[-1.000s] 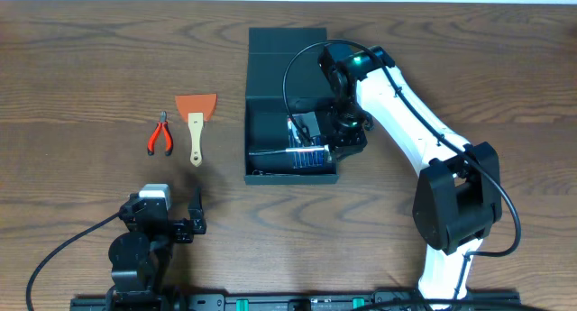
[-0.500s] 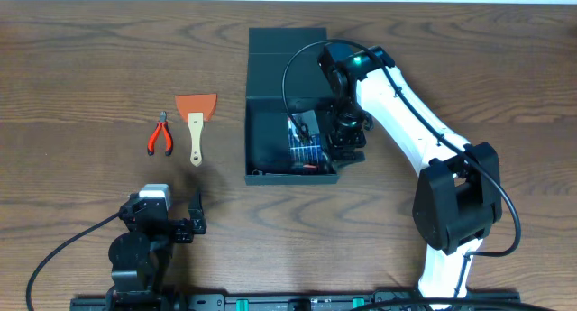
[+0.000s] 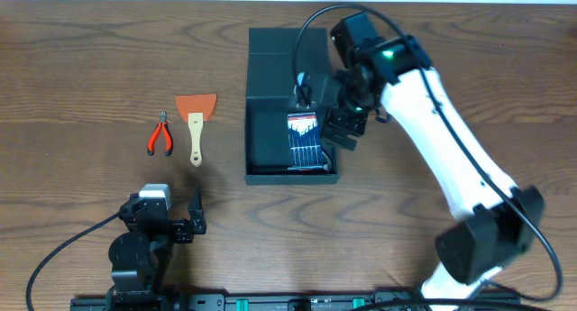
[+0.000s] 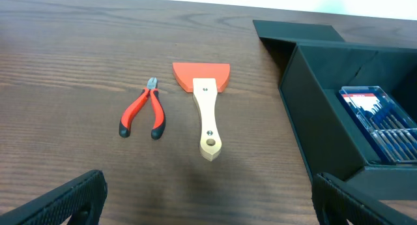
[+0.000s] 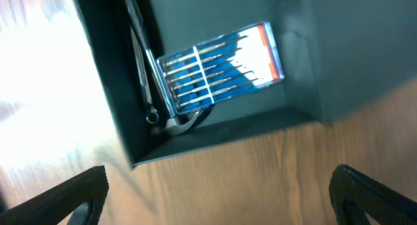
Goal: Pack container
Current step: 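Move the right arm away to the right side of the table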
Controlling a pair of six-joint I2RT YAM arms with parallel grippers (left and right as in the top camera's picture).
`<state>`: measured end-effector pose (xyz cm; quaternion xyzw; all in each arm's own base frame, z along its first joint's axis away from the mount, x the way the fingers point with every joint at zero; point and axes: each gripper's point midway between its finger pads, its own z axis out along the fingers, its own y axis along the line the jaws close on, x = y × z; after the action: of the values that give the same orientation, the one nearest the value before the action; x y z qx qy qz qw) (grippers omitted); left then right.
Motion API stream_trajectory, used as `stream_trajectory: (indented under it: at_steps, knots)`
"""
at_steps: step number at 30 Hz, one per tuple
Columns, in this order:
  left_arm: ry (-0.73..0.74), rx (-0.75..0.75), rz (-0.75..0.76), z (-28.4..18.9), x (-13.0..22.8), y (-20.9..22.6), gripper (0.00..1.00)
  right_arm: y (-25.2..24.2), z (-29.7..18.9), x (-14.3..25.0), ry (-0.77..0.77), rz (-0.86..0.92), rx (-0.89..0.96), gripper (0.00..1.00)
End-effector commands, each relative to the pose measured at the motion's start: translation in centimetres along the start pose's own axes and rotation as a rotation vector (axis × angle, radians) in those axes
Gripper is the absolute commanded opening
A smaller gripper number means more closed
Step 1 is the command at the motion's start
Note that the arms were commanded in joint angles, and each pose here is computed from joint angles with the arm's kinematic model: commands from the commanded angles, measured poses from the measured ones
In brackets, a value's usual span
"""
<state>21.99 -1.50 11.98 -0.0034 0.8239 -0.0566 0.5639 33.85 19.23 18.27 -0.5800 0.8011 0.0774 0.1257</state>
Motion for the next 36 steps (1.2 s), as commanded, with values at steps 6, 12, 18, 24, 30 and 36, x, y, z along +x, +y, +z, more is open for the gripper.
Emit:
stream_trajectory:
  at_steps: [6,12,18,24,30,36]
  knots:
    - [0.015,-0.012,-0.005,0.3,0.8,0.3,0.99,2.6,-4.6,1.0,-0.022,0.427,-0.005,0.99]
    - [0.015,-0.012,-0.005,0.3,0.8,0.3,0.99,4.8,-7.1,2.4,-0.010,0.573,-0.013,0.92]
    - [0.015,-0.012,-0.005,0.3,0.8,0.3,0.99,7.6,-10.3,3.9,-0.066,0.588,0.017,0.93]
    - [0.015,-0.012,-0.005,0.3,0.8,0.3,0.99,10.2,-12.5,5.9,-0.168,0.592,0.069,0.99]
    - [0.015,-0.012,-0.005,0.3,0.8,0.3,0.98,11.5,-14.4,6.6,-0.232,0.620,0.100,0.99]
    - [0.015,-0.012,-0.005,0.3,0.8,0.3,0.98,11.7,-14.7,6.8,-0.243,0.617,0.106,0.99]
